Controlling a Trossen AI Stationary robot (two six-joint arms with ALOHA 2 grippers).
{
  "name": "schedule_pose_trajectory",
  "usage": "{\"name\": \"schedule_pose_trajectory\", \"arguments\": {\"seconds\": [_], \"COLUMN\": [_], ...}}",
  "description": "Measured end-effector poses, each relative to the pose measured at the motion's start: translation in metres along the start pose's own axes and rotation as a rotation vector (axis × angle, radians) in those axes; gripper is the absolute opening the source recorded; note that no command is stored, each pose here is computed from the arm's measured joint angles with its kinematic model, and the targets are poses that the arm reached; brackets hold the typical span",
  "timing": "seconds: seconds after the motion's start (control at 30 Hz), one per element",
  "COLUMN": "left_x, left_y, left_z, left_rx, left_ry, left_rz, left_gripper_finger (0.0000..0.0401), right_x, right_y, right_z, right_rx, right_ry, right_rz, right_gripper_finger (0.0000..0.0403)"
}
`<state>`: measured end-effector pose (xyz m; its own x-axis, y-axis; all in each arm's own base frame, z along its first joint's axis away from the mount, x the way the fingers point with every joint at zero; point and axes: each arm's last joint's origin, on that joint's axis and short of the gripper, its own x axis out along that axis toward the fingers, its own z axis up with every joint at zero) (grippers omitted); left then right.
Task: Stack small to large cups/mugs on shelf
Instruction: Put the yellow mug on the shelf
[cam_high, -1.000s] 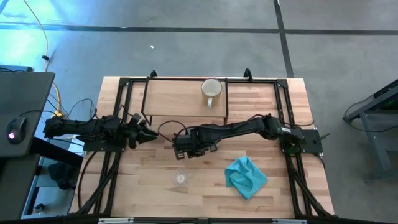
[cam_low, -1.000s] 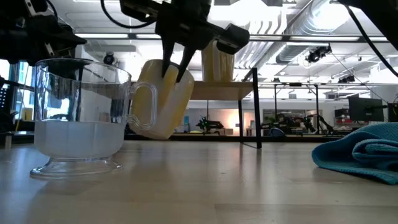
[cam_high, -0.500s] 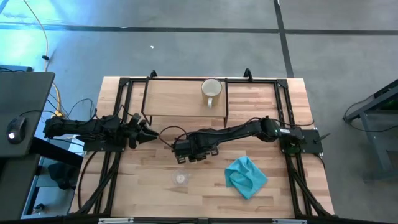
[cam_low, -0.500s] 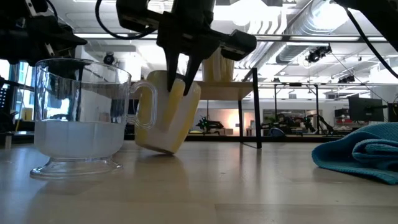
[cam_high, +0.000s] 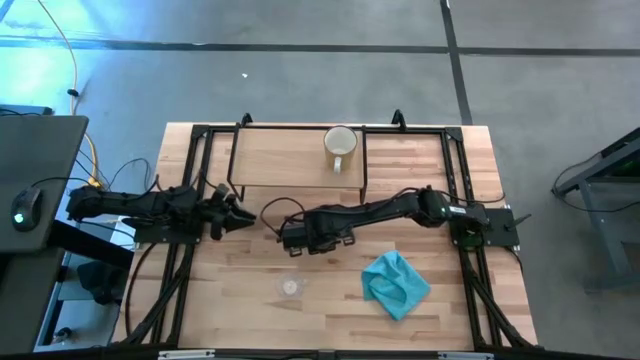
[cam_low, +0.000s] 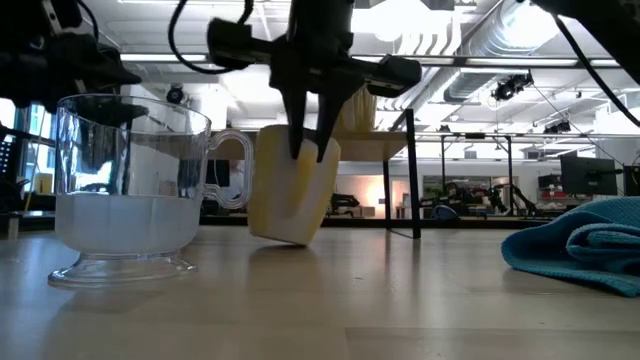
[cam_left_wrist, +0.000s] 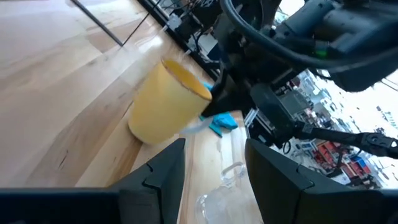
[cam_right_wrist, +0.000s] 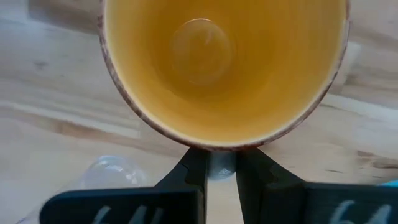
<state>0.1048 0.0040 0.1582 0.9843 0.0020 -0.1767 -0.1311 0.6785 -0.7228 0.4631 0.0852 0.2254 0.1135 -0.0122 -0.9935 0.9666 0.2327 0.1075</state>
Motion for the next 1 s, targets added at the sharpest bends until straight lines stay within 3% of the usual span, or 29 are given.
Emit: {"name": "schedule_pose_trajectory", "arguments": {"seconds": [0.27, 1.0], "left_x": [0.0019, 0.0019], "left_y": [0.001, 0.0009], "left_z": [-0.0017, -0.0016], "left_rx": [-0.002, -0.006], "left_ry": [0.034, 0.033], "left_rz": [0.004, 0.002], "left_gripper_finger": [0.0154, 0.0154], "right_x": [0.0005, 0.0014], "right_y": [-0.0031, 0.0026], "right_z": [0.0021, 0.0029], "right_rx": [0.004, 0.015], "right_ry": [0.005, 0.02], "right_rz": [-0.031, 0.027], "right_gripper_finger": [0.0023, 0.0039]}}
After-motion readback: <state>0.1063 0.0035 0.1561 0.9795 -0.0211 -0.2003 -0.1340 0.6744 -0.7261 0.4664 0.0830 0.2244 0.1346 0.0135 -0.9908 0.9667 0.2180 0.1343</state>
